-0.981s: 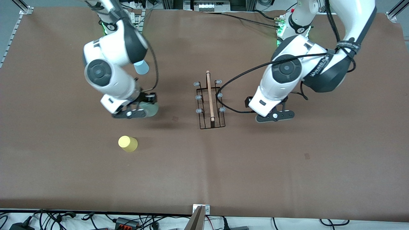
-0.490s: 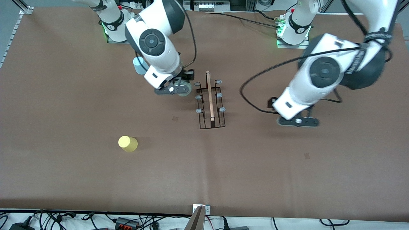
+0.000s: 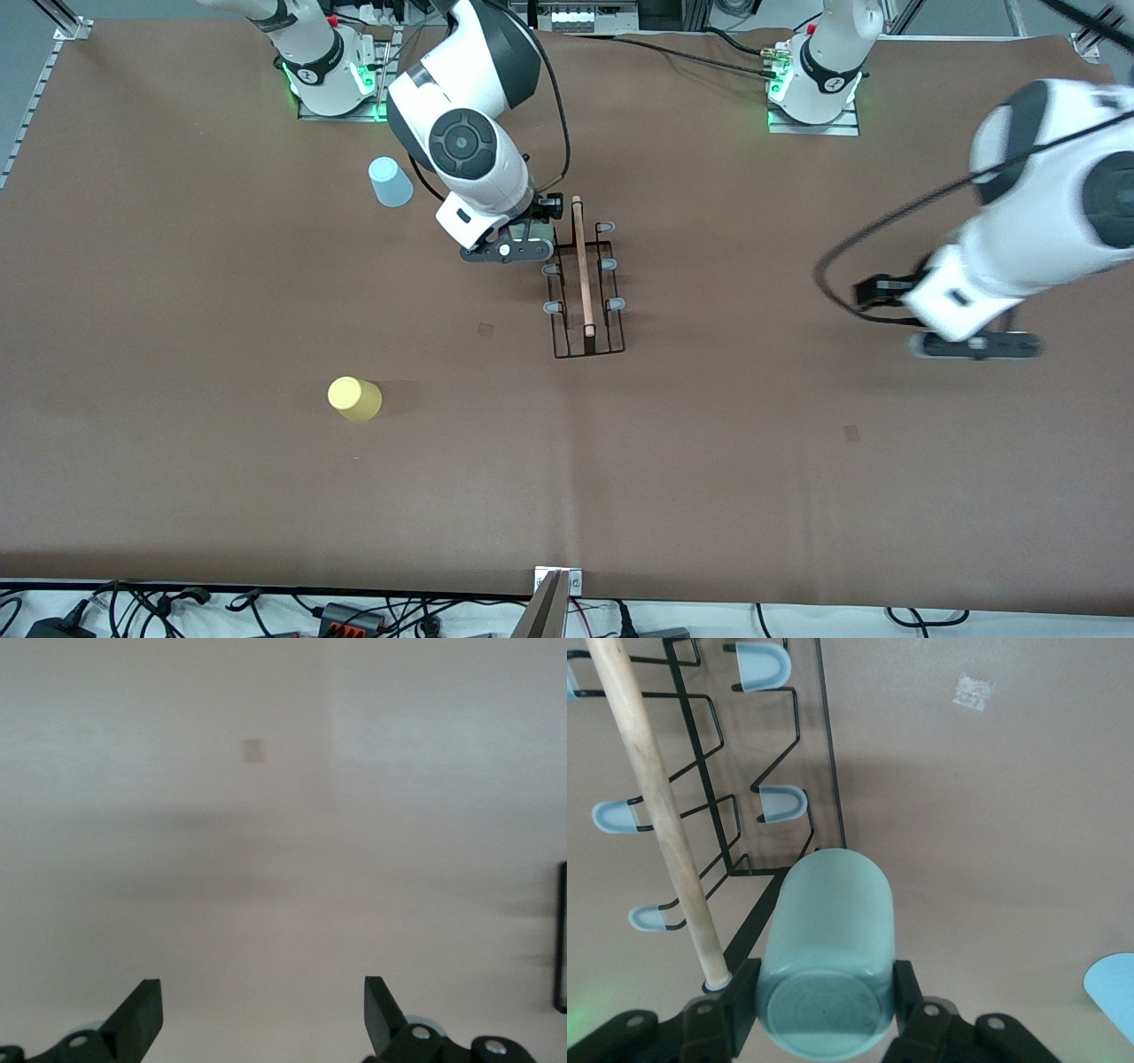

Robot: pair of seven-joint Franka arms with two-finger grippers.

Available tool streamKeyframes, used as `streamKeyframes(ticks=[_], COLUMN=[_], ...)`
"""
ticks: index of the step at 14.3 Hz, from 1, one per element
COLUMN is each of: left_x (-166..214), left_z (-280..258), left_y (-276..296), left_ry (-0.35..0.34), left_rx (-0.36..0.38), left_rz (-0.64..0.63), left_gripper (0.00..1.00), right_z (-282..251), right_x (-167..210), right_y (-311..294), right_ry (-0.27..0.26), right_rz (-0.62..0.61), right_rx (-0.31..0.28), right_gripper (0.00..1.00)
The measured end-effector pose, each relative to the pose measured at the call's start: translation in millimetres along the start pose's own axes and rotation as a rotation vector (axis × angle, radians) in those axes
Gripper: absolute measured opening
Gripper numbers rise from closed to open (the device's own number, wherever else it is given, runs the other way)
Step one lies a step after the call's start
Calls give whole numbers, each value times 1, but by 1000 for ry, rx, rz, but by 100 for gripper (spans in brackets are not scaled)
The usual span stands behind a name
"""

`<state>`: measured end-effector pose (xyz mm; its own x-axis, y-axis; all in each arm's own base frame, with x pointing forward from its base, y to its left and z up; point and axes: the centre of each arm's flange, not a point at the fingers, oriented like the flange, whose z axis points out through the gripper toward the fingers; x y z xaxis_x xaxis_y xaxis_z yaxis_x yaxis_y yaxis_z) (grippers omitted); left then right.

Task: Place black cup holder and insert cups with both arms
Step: 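Hang the teal cup on a rack peg and open the right gripper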

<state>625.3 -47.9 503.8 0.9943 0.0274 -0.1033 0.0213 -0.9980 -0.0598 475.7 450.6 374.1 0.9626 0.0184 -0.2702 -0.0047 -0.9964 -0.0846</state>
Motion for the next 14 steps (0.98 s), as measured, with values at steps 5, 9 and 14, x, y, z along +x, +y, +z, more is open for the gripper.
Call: streamKeyframes(ticks=[5,9,14], left_x=[-35,-38,-46], left_z=[-57,-62,-65], left_y=[-43,-36,-36], left_ry=[13,18,12], left_rx=[11,10,0], left_rz=[-54,-102,-122], left_gripper=[100,100,100], right_z=[-2,24,45], right_x=[-1,2,10], right_y=[-10,-16,-24], right_ry=[8,-19,-22], right_rz=[14,10,21], right_rx=[5,-21,-27], right_gripper=[65,65,88])
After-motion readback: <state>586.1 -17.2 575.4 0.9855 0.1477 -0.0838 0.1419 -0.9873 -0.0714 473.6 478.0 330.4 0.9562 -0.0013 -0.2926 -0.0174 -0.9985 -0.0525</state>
